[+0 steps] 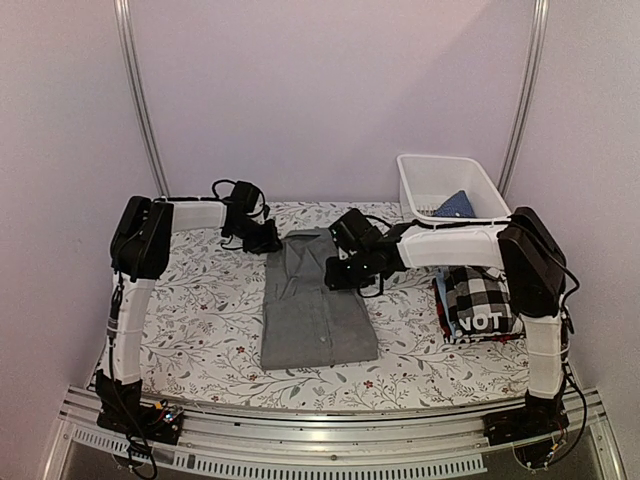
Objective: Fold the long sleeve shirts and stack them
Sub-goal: Smooth out the 2/3-rectangle-folded shirt at the center of the board.
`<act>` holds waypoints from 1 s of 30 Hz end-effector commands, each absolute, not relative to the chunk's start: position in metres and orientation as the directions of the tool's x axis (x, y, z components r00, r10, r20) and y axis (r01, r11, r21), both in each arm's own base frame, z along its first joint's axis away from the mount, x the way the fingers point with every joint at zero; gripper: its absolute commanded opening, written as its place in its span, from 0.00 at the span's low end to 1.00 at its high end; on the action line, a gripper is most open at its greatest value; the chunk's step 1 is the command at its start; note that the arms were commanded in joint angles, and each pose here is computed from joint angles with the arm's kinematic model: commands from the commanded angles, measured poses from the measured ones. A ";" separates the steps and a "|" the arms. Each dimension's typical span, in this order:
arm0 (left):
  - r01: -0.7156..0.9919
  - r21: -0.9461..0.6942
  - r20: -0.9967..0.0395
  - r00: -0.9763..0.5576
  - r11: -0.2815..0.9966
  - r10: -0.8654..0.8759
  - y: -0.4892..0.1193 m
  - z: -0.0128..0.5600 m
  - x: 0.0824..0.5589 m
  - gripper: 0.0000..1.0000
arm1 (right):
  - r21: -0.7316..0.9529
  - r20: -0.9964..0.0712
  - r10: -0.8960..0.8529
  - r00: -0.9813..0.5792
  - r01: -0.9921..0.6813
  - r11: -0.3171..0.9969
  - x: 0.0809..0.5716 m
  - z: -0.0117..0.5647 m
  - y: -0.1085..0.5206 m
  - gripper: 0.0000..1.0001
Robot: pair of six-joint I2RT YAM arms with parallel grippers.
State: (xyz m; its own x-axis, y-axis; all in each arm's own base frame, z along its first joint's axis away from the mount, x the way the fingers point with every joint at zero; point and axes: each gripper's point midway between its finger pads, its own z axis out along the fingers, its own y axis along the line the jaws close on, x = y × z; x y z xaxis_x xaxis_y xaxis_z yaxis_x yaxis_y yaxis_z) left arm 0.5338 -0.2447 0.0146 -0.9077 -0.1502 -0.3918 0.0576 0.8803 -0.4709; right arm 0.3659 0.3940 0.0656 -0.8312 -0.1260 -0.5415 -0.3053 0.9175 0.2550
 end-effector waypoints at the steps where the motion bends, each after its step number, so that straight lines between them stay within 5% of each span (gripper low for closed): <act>1: 0.059 -0.463 -0.338 -0.934 0.885 -0.114 -0.243 -0.005 0.526 0.19 | 0.257 -0.675 -0.107 -0.730 -0.368 0.894 0.412 0.118 0.414 0.43; 14: 0.100 -0.484 -0.375 -0.921 0.869 -0.103 -0.250 0.034 0.532 0.19 | 0.396 -0.648 -0.003 -0.762 -0.340 0.853 0.531 0.063 0.417 0.28; 22: 0.123 -0.463 -0.408 -0.909 0.878 -0.088 -0.246 0.056 0.533 0.20 | 0.455 -0.524 0.114 -0.844 -0.164 0.875 0.546 0.010 0.377 0.24; 30: 0.141 -0.432 -0.451 -0.889 0.891 -0.077 -0.241 0.077 0.538 0.22 | 0.464 -0.559 0.106 -0.822 -0.205 0.862 0.543 0.051 0.382 0.25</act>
